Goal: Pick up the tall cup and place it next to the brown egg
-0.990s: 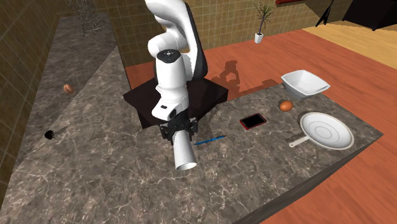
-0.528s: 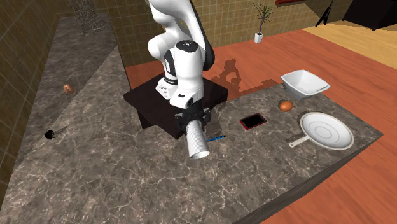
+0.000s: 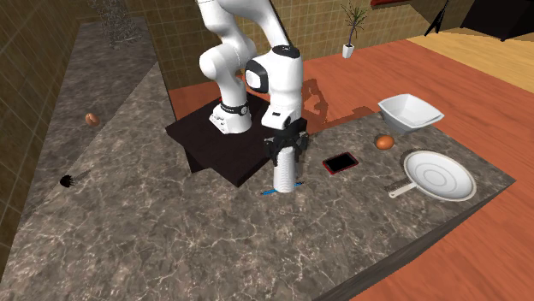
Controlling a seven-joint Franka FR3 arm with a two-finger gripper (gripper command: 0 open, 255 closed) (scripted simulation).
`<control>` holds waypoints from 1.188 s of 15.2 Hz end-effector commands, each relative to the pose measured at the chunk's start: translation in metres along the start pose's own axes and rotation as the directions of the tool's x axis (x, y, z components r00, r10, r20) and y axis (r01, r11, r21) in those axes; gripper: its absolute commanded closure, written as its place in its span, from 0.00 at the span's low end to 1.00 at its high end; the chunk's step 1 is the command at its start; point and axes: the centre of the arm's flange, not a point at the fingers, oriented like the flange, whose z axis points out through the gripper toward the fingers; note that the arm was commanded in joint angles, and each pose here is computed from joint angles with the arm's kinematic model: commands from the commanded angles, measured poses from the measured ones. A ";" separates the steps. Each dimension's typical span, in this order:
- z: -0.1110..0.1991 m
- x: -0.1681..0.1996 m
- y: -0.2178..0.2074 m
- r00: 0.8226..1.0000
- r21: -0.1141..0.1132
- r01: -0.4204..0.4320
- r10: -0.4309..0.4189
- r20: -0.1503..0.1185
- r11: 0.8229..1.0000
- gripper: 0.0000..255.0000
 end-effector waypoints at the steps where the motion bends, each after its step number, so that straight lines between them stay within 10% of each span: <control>1: -0.005 -0.011 -0.027 1.000 0.000 -0.002 0.002 0.000 1.000 1.00; 18: -0.023 -0.100 -0.232 1.000 0.000 -0.002 0.002 0.000 1.000 1.00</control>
